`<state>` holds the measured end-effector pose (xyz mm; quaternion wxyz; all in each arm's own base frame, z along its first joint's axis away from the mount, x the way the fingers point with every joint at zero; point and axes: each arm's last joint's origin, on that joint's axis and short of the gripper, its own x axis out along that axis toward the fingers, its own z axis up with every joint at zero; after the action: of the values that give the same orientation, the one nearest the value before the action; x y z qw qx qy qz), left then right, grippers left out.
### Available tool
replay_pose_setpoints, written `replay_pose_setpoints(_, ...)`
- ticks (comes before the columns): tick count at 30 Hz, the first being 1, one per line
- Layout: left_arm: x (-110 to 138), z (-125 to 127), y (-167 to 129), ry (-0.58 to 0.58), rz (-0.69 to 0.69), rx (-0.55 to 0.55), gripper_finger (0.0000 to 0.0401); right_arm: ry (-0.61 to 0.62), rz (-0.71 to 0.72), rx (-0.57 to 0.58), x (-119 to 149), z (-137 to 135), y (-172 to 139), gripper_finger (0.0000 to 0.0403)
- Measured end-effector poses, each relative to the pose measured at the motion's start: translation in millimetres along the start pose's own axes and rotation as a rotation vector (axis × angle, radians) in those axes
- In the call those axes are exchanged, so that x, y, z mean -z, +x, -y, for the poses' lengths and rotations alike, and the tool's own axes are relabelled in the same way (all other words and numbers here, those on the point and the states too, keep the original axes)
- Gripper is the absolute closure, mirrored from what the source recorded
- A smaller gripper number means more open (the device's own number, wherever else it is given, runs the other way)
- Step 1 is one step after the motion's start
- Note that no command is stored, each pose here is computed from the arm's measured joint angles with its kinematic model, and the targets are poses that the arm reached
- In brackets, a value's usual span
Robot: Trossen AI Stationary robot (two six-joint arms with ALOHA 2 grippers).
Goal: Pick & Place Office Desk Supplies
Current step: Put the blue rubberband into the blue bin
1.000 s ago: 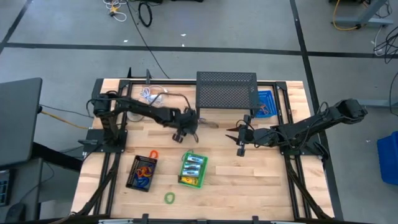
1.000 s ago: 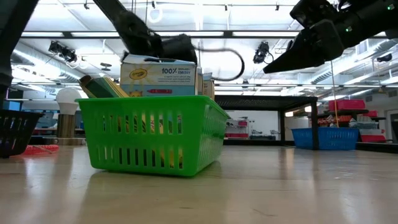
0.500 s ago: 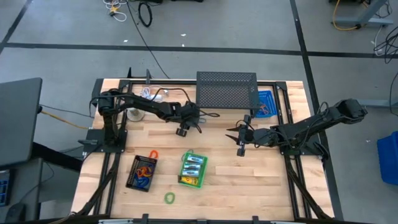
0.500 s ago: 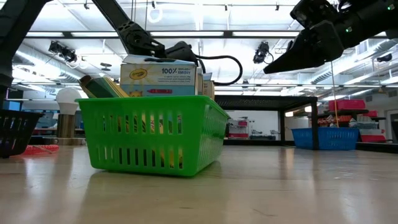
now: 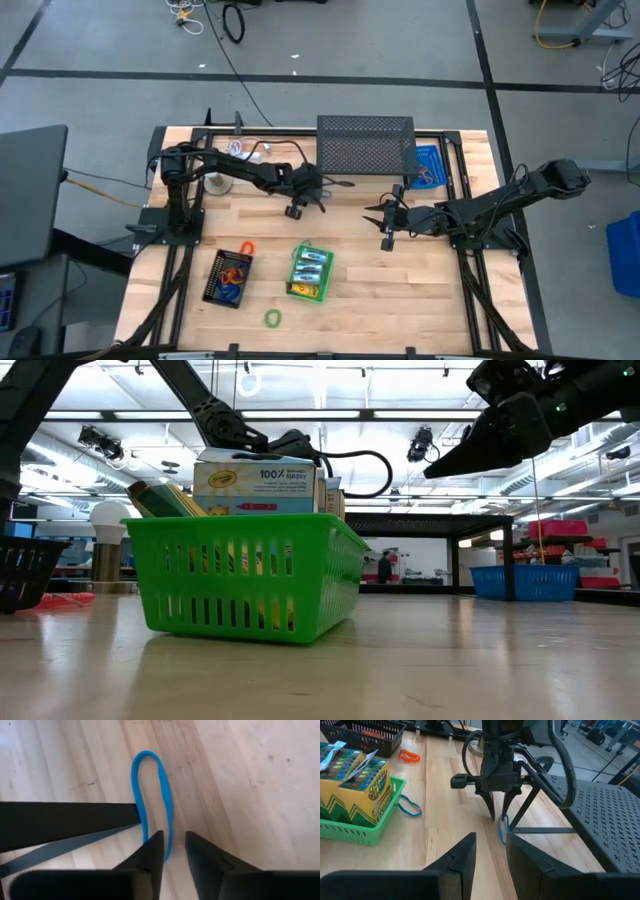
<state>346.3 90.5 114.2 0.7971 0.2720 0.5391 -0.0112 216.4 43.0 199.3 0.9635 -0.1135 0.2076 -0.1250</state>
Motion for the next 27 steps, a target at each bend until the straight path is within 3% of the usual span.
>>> replay_pose_setpoints(6, 1.6, 1.5, 0.4, 0.01, -0.04, -0.019, 0.039, 0.001, 0.001, 0.0, -0.1, 0.0, 0.0, 0.0286)
replay_pose_setpoints(15, 2.6, 9.3, -1.6, -0.039, -0.104, -0.001, 0.0397, -0.001, 0.001, 0.001, -0.1, 0.0, 0.0, 0.0286)
replay_pose_setpoints(27, -7.8, 31.8, -15.4, -0.015, -0.206, -0.092, 0.0399, -0.008, 0.004, -0.003, -0.3, -1.0, -0.5, 0.0286)
